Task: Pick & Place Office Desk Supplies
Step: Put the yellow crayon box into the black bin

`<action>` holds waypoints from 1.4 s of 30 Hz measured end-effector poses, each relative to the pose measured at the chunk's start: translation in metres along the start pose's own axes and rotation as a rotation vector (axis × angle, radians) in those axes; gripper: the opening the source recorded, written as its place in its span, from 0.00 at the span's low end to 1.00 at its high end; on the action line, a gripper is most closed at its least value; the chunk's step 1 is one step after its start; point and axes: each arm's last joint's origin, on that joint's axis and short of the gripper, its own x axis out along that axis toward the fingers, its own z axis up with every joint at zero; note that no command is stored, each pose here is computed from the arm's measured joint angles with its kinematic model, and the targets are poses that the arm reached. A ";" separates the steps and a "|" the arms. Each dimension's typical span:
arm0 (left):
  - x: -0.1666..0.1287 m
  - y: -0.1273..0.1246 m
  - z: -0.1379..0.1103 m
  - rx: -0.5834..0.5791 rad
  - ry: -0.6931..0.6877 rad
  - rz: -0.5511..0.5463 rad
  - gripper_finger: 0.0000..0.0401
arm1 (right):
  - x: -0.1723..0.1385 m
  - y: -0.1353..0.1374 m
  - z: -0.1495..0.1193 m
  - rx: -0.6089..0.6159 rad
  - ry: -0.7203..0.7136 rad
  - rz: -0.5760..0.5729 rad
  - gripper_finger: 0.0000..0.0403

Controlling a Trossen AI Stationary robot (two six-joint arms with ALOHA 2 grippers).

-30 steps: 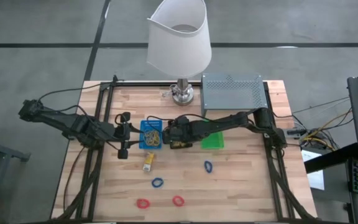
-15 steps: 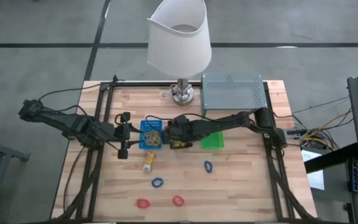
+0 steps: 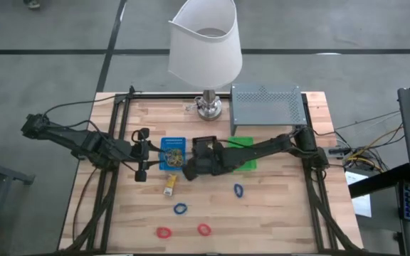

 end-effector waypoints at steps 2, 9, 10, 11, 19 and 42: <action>0.000 0.000 0.000 0.000 0.000 0.000 0.42 | -0.004 0.004 -0.005 -0.136 0.002 0.011 0.42; 0.000 0.000 0.000 0.000 0.000 0.000 0.42 | -0.014 0.016 -0.019 -0.090 -0.082 0.028 0.42; 0.000 0.000 0.000 0.000 0.000 0.000 0.42 | -0.015 0.016 -0.020 -0.001 -0.094 0.029 0.42; 0.000 0.000 0.000 0.000 0.000 0.000 0.42 | -0.015 0.017 -0.019 0.076 -0.098 0.032 0.41; 0.000 0.000 0.000 0.000 0.000 0.000 0.42 | -0.021 0.015 -0.028 0.001 -0.111 -0.010 0.37; 0.000 0.000 0.000 0.000 0.000 0.000 0.42 | -0.104 -0.091 -0.068 -0.353 -0.373 0.519 0.33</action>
